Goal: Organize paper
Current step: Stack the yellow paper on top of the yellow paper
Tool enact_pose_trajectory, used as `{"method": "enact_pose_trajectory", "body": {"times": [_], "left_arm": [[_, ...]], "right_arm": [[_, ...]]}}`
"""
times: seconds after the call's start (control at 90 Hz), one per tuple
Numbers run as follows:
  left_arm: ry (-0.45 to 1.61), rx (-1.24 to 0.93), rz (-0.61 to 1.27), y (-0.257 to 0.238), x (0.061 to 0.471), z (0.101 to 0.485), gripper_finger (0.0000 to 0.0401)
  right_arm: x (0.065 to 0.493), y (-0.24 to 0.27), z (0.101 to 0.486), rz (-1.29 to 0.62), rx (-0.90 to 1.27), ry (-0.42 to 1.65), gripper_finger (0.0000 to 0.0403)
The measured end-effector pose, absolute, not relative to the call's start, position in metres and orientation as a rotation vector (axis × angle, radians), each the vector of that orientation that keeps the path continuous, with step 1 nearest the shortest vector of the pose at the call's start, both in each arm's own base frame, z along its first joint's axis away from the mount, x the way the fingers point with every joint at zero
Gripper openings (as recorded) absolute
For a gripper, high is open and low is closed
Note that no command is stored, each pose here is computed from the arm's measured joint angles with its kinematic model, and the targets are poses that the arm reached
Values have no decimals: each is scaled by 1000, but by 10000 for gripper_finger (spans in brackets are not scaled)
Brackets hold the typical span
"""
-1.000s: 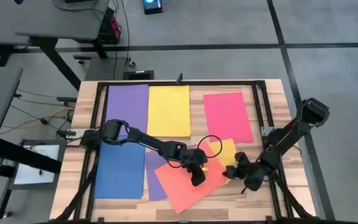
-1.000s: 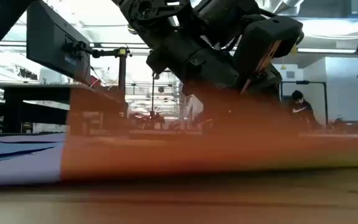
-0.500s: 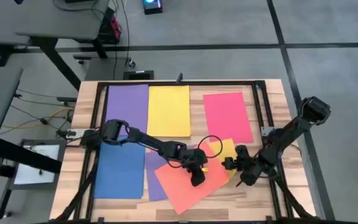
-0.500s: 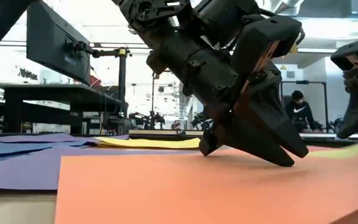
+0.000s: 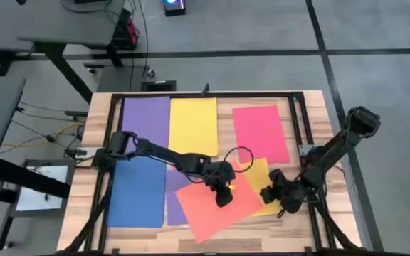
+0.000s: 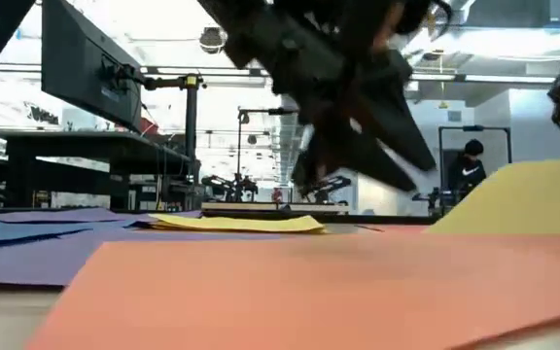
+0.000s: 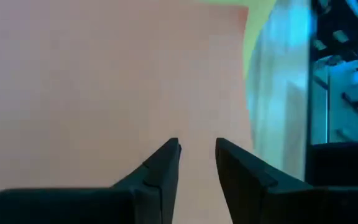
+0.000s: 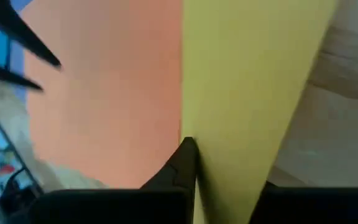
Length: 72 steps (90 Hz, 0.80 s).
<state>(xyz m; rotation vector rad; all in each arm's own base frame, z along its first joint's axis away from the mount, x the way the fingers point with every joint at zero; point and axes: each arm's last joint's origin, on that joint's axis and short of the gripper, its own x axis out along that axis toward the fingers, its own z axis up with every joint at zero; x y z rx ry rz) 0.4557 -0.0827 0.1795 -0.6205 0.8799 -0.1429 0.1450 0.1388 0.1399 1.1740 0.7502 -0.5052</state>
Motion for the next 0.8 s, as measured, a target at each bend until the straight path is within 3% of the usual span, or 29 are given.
{"method": "enact_pose_trajectory", "body": {"times": [0.2, 0.489, 0.633, 0.8], "left_arm": [[973, -589, -97, -66, 432, 212, 91], [835, -535, -39, -61, 422, 252, 91], [809, -539, -11, -57, 421, 259, 91], [799, -534, 3, -56, 419, 262, 91]], "right_arm": [[131, 127, 177, -467, 1001, 883, 0], [122, 103, 252, -371, 746, 1005, 0], [116, 82, 273, -515, 627, 1113, 0], [114, 66, 314, -517, 554, 1109, 0]]}}
